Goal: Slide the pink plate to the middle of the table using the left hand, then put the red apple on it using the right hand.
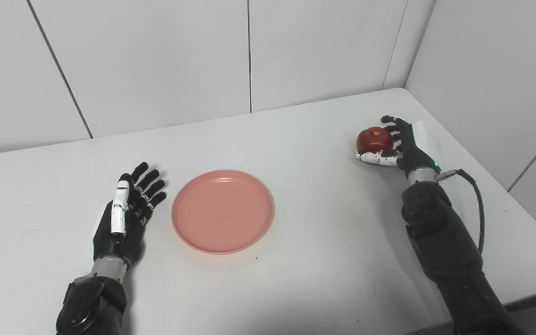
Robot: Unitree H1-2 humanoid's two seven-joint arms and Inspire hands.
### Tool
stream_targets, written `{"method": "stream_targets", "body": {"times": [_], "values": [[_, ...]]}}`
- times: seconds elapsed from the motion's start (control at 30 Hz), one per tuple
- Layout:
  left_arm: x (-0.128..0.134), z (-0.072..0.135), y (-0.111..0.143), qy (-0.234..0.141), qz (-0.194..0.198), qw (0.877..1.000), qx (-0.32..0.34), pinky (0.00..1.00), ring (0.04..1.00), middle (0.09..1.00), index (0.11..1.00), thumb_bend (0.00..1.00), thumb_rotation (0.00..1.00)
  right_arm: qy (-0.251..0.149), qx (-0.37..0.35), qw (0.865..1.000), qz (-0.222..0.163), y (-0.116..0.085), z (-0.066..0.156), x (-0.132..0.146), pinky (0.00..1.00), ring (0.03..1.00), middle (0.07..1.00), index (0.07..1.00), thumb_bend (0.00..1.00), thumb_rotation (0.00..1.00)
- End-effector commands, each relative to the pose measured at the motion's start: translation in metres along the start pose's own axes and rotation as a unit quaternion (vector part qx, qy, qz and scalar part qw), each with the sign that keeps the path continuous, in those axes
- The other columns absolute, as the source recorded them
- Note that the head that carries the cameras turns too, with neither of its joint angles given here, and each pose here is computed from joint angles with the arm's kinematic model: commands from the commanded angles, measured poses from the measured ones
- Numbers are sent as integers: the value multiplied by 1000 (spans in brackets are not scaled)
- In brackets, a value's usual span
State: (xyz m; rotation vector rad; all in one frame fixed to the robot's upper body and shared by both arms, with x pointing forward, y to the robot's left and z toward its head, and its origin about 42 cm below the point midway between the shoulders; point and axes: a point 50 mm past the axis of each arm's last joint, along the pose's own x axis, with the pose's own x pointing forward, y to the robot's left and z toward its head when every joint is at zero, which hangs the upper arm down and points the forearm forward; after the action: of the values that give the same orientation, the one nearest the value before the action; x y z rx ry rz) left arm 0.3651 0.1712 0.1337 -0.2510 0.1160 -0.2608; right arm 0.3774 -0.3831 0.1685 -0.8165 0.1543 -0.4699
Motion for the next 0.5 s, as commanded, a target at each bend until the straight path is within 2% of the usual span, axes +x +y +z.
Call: {"method": "stream_targets", "body": {"times": [0.0,0.03,0.1,0.47], "values": [[0,-1,-1,11,2,1000,2,868,866,877,870,413,1000,-52,17,998,-36,-16,24,17,494,554,601,569,687,163],[0,-1,-1,12,3,1000,2,866,865,875,868,413,1000,-55,16,998,-33,-15,24,18,474,531,578,529,607,153],[0,-1,-1,12,2,1000,3,866,865,876,867,410,1000,-62,10,998,-28,-12,24,21,419,466,517,491,530,141],[0,-2,0,11,1,1000,3,866,867,877,869,416,1000,-71,-4,997,-22,-3,28,27,370,442,497,486,519,135]]}}
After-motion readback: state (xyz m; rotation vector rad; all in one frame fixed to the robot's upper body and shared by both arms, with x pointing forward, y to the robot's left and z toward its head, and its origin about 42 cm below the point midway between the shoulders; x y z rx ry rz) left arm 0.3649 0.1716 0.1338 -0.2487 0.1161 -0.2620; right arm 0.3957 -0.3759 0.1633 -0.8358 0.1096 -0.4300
